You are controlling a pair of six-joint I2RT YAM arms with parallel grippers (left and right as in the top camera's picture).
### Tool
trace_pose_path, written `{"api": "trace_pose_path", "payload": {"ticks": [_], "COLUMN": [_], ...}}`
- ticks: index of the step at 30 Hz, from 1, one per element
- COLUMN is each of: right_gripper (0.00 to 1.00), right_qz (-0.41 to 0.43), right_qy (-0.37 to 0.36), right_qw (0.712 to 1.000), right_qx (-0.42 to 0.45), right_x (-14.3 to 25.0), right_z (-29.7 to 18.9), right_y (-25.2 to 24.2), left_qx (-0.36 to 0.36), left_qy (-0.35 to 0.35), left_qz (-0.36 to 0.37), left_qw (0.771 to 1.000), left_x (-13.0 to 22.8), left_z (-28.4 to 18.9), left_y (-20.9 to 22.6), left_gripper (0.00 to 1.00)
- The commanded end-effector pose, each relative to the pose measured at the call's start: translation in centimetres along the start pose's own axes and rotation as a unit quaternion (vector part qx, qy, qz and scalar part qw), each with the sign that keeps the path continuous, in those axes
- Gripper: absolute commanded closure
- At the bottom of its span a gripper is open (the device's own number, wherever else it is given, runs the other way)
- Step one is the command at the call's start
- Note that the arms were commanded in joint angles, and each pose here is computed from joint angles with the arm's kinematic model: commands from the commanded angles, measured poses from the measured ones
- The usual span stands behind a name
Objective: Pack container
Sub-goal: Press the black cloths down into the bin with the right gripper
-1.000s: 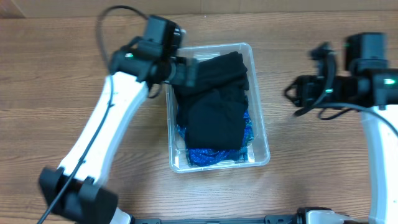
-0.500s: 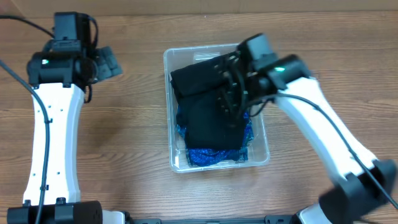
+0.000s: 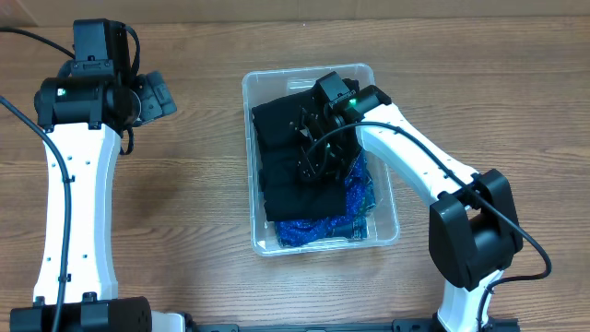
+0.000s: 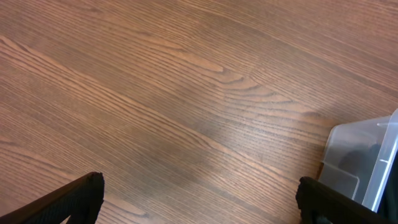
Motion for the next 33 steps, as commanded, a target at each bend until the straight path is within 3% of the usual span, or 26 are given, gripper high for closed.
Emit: {"api": "trace_pose_path", "payload": {"ticks": [1,9,13,17,23,29,33], "right_gripper": [0.63,0.56,0.41,0.40,0.41,0.42,0.41], "right_qz": [0.034,0.018,0.084,0.169,0.279,0.336,0.258], "right_qy": [0.041,-0.178,-0.283,-0.299,-0.230,-0.142,-0.104], "right_qw": [0.998,0.976,0.940,0.917,0.911,0.914,0.959], "right_qx": [0.044,0.122,0.174,0.203,0.196,0.180,0.048], "right_x": [1.3,-0.5,1.3,4.5,8.0,10.8,10.7], "right_z": [1.6,-15.0,-22.6,-26.3,-24.1,-17.2,-11.9], "right_y": [-2.1,-0.2,-2.7,-7.4,-13.3,-16.2,-13.4], "left_qx": [0.003,0.003,0.003,0.003,0.003,0.002,0.002], "left_qy": [-0.001,-0.002,-0.001,-0.002,-0.001,0.000,0.000], "left_qz": [0.003,0.005,0.008,0.009,0.009,0.009,0.009], "left_qw": [1.000,1.000,1.000,1.000,1.000,1.000,1.000], "left_x": [-0.1,-0.1,-0.1,-0.1,-0.1,-0.1,-0.1], "left_z": [-0.3,-0.3,-0.3,-0.3,-0.3,-0.3,-0.3], "left_y": [0.0,0.0,0.0,0.0,0.0,0.0,0.0], "left_gripper": [0.00,0.00,0.00,0.00,0.00,0.00,0.00]}}
Point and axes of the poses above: each gripper's point midway between its finger pads, its own z axis out along the fingers, its own y axis along the line the jaws close on, x = y × z, the point moved 2 cm from there along -z, back along the fingers, and after that the axes turned 1 degree about z, right-handed, at the moved point
